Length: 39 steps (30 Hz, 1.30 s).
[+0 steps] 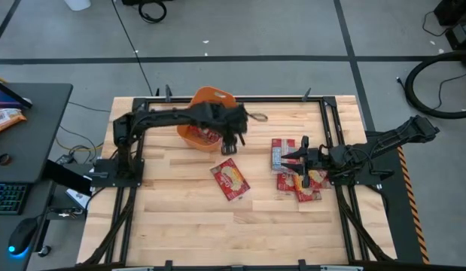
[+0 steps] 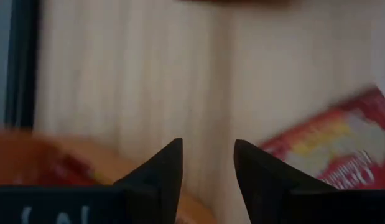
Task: Sort popcorn bags into baskets
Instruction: Put the red popcorn bag into the orange bin
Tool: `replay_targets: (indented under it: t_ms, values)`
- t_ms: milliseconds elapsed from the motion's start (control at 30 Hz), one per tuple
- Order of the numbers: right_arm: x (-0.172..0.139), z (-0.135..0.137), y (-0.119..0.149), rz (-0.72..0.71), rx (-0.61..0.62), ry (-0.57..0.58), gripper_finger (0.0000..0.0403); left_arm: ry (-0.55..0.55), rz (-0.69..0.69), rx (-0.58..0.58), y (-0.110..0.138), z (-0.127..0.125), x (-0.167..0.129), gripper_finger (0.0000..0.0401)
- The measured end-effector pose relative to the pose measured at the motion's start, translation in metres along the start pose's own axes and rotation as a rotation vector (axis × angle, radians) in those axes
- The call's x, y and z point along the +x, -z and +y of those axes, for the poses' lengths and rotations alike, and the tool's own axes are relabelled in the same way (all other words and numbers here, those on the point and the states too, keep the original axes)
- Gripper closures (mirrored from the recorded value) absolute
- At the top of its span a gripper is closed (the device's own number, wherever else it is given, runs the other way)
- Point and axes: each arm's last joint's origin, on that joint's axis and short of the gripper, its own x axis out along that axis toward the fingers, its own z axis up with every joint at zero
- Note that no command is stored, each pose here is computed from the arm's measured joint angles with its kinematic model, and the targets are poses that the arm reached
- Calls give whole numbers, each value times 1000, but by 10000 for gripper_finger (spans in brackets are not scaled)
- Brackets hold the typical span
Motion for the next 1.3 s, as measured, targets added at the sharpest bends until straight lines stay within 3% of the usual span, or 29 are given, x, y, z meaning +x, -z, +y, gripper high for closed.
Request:
replay_targets:
  t_ms: [267,400,567,733,833,1067,1300]
  values:
    - [1,0,0,2,-7,0,279,49,33,404,-7,-86,7,252]
    - [1,1,0,-2,-6,-1,279,15,87,529,-3,-128,21,248]
    - [2,1,0,-8,-4,-4,279,37,183,649,9,-167,38,214]
    - [3,1,-1,-16,0,-5,279,-54,337,737,25,-181,53,176]
    - [3,1,-1,-16,-1,-4,279,-73,397,732,31,-184,63,165]
    - [3,2,0,-9,-3,-5,279,-109,468,748,39,-190,80,170]
    - [3,2,0,-11,-3,-5,279,-76,517,755,44,-189,78,183]
